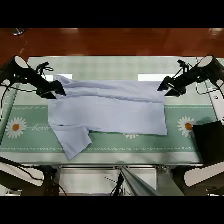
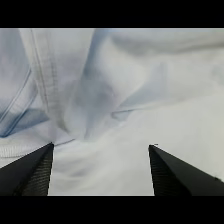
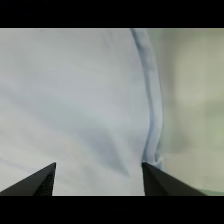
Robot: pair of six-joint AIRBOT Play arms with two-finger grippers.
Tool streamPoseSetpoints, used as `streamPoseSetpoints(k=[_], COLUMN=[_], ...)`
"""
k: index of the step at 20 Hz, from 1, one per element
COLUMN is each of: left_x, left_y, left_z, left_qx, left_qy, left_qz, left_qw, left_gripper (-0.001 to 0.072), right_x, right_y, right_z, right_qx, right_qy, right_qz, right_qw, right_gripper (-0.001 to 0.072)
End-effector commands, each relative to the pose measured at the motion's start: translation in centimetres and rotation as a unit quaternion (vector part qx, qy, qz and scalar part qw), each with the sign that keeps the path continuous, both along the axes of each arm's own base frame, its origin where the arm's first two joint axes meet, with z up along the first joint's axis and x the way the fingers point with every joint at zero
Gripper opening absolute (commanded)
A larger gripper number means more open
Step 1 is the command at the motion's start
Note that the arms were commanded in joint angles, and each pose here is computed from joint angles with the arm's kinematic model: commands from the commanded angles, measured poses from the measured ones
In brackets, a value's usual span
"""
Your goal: Fold the shirts.
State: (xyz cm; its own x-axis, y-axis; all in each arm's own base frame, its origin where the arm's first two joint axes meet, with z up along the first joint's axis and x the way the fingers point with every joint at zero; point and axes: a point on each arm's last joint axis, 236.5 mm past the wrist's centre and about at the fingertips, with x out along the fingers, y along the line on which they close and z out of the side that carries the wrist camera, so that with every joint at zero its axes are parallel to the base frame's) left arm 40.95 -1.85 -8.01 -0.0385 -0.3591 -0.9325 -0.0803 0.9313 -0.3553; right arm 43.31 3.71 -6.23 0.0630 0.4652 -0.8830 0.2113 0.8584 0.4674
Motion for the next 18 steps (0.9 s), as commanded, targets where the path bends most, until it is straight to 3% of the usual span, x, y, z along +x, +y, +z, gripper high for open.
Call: streamPoseSetpoints(k=[1,4,6,10,13,18], left_x=[-2.1,-3.0,-6.0,-16.2,-16.6,-17.0], left_y=[2.3,5.3,7.2,7.5,5.1,1.7], left_z=[0.6,2.9,2.7,-1.0,-0.3,-0.6], left_qx=[0.035,0.038,0.035,-0.016,-0.124,-0.173], left_qy=[0.031,0.009,0.018,0.087,0.037,0.017], left_qz=[-0.007,0.046,0.082,0.152,0.227,0.211], left_qw=[0.999,0.998,0.996,0.984,0.965,0.962], left_gripper=[0.0702,0.0702,0.0702,0.0699,0.07,0.0699], right_x=[-0.2,-1.9,-3.6,-8.4,-11.2,-12.0], right_y=[-1.6,-6.9,-8.6,-4.0,-0.9,-0.1], right_z=[2.5,5.7,6.5,4.8,4.2,4.6], right_qx=[-0.014,-0.086,-0.1,-0.027,0.023,0.035], right_qy=[-0.018,-0.043,-0.07,-0.12,-0.13,-0.137], right_qz=[-0.007,-0.024,-0.063,-0.089,-0.099,-0.106], right_qw=[1.0,0.995,0.991,0.988,0.986,0.984], right_gripper=[0.062,0.062,0.062,0.062,0.062,0.062])
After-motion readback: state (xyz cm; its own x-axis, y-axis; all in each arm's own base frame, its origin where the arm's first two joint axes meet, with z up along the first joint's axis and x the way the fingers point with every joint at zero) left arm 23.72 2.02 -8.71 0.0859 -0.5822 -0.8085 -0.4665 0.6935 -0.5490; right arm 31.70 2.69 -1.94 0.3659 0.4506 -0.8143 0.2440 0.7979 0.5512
